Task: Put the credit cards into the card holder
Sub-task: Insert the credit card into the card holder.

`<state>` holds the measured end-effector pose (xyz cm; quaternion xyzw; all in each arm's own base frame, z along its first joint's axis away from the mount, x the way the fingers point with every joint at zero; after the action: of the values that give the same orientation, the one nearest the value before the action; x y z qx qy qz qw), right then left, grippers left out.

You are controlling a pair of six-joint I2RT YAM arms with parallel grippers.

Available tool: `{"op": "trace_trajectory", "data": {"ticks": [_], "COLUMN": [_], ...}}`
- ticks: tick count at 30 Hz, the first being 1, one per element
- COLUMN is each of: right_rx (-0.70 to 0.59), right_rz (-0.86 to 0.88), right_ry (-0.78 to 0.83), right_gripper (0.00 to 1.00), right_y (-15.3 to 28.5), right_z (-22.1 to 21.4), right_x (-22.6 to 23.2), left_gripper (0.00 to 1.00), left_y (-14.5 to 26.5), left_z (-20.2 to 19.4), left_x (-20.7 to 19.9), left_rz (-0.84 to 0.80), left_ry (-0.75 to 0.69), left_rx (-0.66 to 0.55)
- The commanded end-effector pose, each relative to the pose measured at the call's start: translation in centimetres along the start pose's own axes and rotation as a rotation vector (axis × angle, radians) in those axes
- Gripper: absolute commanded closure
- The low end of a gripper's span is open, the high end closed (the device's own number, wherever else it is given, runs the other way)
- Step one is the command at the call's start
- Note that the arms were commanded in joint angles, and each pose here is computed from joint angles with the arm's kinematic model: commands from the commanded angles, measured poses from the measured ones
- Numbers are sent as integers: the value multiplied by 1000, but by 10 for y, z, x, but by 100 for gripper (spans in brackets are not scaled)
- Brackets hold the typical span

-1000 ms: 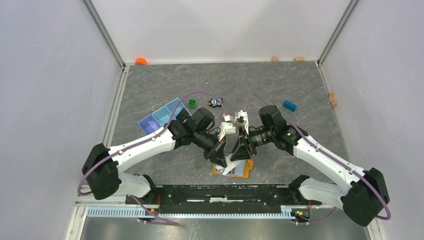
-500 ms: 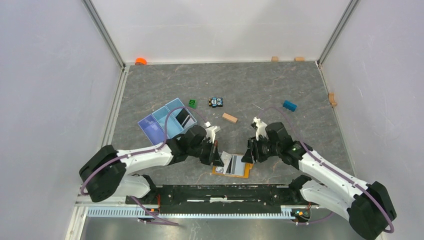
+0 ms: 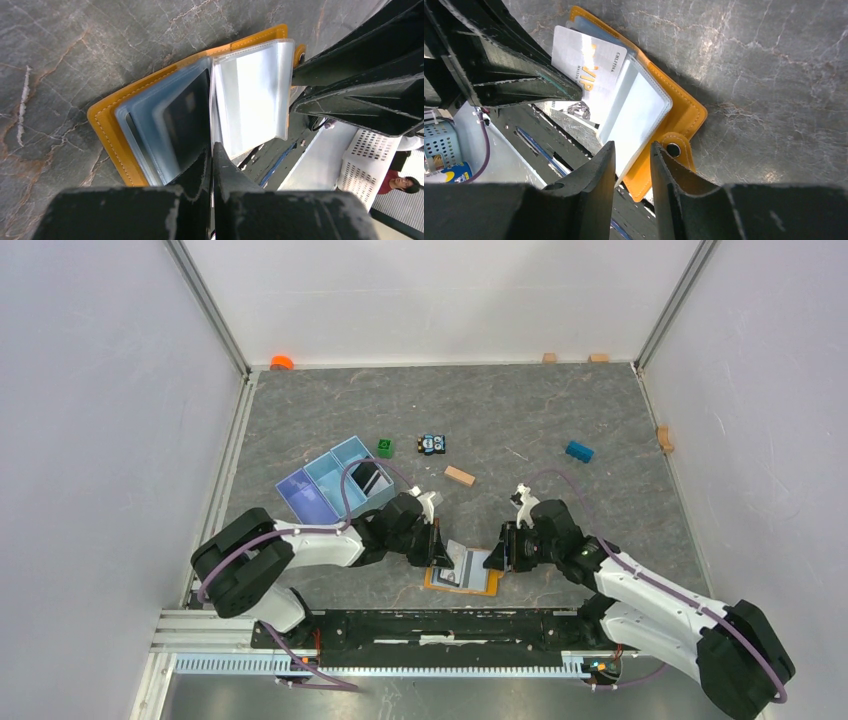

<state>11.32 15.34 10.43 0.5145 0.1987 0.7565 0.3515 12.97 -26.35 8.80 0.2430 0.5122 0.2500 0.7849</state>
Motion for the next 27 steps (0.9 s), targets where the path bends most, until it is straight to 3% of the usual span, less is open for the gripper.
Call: {"op": "trace_trajectory", "data": {"ticks": [1,21,27], "right_rx": [-27,-21,-14], "right_rz": [17,31,-96], "right_ry": [-38,-104,-99], "right_gripper": [64,60,76], "right_y": [-7,-23,-23], "right_z": [-2,-26,-30], "right_x": [-1,-19,-33], "left_gripper": [98,98,98], "left_y": [-4,-14,-10], "left_z": [9,1,0], "left_x": [-1,2,2], "left_rz": [30,13,23], "left_ry": [7,63,63], "left_rx": [-42,2,-16]}}
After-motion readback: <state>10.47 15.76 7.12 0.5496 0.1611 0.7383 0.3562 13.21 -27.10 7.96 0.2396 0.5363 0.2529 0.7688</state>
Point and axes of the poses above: each gripper's point midway between its finger pads, its own y axis back along the fingers, its own x axis along the line the jaws close on, z = x × y, the point moved 8 cm from there along y, back along the fingers, and after that the axes turned 3 degrees about -y, right-handed, at the moved point
